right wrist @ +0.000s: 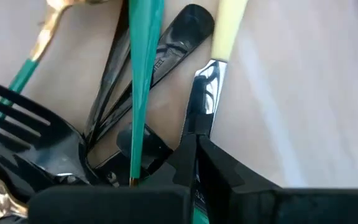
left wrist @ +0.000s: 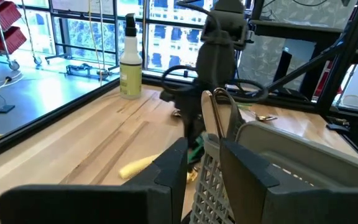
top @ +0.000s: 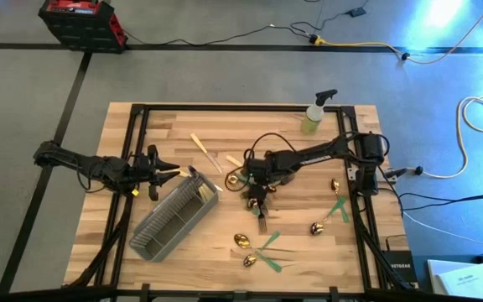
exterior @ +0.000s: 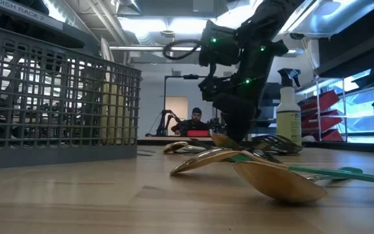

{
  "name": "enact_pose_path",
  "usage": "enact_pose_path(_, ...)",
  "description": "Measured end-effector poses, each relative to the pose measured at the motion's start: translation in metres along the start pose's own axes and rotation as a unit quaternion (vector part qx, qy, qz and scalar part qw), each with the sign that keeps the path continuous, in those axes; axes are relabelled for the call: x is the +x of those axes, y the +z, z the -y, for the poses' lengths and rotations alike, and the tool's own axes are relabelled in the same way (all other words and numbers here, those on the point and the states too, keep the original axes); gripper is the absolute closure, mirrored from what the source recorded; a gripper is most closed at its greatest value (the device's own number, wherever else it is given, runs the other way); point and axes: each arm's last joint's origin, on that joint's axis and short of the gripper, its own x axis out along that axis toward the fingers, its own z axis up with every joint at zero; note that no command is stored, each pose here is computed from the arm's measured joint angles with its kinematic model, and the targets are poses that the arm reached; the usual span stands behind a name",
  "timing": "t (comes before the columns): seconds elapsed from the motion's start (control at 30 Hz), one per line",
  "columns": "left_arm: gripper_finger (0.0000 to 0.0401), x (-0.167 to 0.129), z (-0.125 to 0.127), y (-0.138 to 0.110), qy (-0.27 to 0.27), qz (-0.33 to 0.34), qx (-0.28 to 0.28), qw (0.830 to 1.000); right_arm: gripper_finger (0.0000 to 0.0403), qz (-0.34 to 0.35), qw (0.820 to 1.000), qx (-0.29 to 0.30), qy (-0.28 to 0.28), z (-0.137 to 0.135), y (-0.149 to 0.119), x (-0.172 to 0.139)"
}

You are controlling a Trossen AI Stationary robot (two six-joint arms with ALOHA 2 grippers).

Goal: Sort silverware
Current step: Put the table knife into the silverware tray

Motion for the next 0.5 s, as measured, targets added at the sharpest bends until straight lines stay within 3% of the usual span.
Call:
enact_pose_path(0.23, 0.0322, 0.0, 0.0, 0.0, 0.003, 0.0, 0.0, 1.0, 0.0403, 0.01, 1.0, -0.005, -0.013, -0.012, -0.004, -0.004)
enact_pose_path(0.5, 0.0322, 0.0, 0.0, 0.0, 0.005, 0.001, 0.0, 1.0, 0.0403, 0.054, 0.999, 0.003, 0.004, -0.009, 0.0, -0.032)
